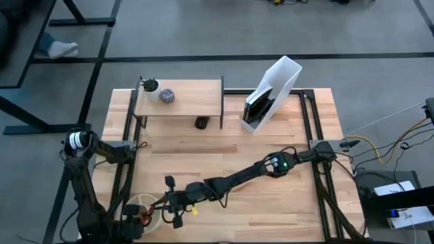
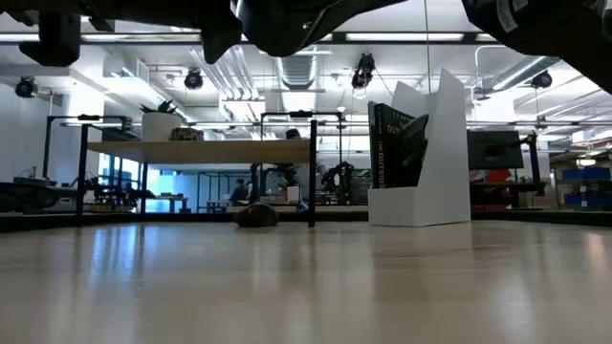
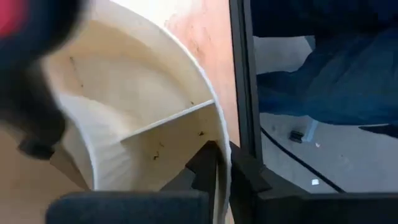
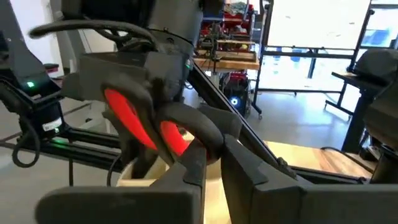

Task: Stock shelves
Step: Remove the white pen organizer from the shelf, then remove the black scissor from the white pen organizer

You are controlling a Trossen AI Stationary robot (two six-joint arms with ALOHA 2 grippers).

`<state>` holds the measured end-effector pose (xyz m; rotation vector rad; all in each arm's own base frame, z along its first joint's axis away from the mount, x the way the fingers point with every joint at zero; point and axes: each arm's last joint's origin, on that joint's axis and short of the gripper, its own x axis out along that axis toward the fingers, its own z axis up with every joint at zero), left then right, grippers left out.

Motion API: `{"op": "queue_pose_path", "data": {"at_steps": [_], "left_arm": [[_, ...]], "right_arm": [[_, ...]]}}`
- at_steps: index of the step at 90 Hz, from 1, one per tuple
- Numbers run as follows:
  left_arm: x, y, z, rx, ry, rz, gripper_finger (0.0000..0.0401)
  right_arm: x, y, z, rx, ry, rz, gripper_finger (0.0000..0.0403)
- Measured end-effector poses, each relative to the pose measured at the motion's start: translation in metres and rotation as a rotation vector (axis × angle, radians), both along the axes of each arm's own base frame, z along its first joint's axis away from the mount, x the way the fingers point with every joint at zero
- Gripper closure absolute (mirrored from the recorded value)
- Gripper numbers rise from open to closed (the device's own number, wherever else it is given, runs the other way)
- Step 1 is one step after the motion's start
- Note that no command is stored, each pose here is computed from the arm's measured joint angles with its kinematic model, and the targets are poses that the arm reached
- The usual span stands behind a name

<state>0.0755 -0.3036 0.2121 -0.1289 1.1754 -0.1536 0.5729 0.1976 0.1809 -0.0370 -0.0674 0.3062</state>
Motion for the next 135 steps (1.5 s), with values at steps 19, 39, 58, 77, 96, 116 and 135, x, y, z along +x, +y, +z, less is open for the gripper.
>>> {"op": "queue_pose_path", "data": {"at_steps": [19, 39, 58, 77, 96, 116, 135], "left_arm": [[-0.001, 0.004, 0.0, 0.018, 0.018, 0.032, 0.0324], [-0.004, 0.011, 0.012, -0.016, 0.086, 0.023, 0.0236], [-0.008, 0.025, 0.03, -0.035, 0.09, 0.036, 0.0203], [-0.013, 0.049, 0.05, -0.001, 0.098, 0.034, 0.0218], [-0.021, 0.088, 0.08, -0.015, 0.097, 0.031, 0.024], [-0.026, 0.121, 0.1, -0.017, -0.004, 0.081, 0.0256], [-0.026, 0.133, 0.1, 0.02, -0.076, 0.101, 0.0266]], "right_arm": [[0.0, 0.0, 0.0, 0.001, 0.003, 0.0, 0.0388], [0.0, 0.001, 0.0, 0.024, 0.006, -0.018, 0.0389], [-0.002, 0.003, 0.003, 0.051, -0.02, -0.029, 0.0389], [-0.004, 0.009, 0.006, 0.055, -0.056, -0.055, 0.0389], [-0.007, 0.007, 0.026, 0.068, -0.103, -0.058, 0.0389], [-0.014, 0.006, 0.06, 0.008, -0.168, -0.067, 0.039], [-0.025, 0.005, 0.098, -0.116, -0.142, -0.104, 0.039]]}}
